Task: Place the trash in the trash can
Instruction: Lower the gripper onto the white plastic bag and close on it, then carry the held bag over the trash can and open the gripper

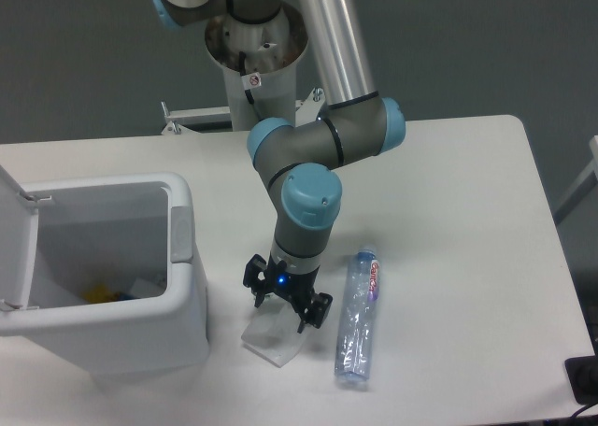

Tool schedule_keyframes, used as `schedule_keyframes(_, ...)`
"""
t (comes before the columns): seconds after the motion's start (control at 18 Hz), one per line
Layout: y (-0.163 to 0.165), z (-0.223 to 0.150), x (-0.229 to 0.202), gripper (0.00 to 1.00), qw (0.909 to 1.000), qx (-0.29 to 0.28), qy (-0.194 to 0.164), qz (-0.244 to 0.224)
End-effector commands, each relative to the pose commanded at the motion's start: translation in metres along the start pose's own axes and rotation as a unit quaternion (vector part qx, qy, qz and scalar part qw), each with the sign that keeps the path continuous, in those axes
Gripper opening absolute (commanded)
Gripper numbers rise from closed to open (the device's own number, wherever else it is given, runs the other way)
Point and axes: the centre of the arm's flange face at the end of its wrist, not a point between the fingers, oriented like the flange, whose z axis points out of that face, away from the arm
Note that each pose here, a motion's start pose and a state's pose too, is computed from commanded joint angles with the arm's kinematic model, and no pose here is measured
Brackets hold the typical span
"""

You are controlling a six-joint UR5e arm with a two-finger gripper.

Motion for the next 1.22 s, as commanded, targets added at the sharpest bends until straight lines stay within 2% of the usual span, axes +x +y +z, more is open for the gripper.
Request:
schedule_keyframes(0.11, 0.000, 0.000, 0.000, 0.18, 0.9999, 0.000, 0.000, -0.012)
schedule_keyframes(0.17, -0.001, 0.000, 0.001, 0.04, 0.9998, 0.000, 0.000, -0.018)
schedule_keyframes(0.22, -0.001, 0.000, 0.001, 0.00, 0.9997, 0.000, 0.000, -0.023)
schedule_keyframes(0.5, -0.003, -0.007, 0.002, 0.00, 0.9997, 0.005, -0.003, -0.026)
schedule_keyframes(0.72, -0.033, -0.065, -0.004, 0.00, 0.9945, 0.081, -0.005, -0.065)
schedule_keyframes(0.94, -0.058, -0.144, -0.033, 0.00, 0.9806, 0.163, -0.025, -0.106)
schedule_keyframes(1.11, -0.069, -0.201, -0.053, 0.00, 0.9625, 0.214, -0.036, -0.163)
schedule_keyframes(1.22, -0.074, -0.234, -0.050, 0.00, 0.9507, 0.243, -0.031, -0.190)
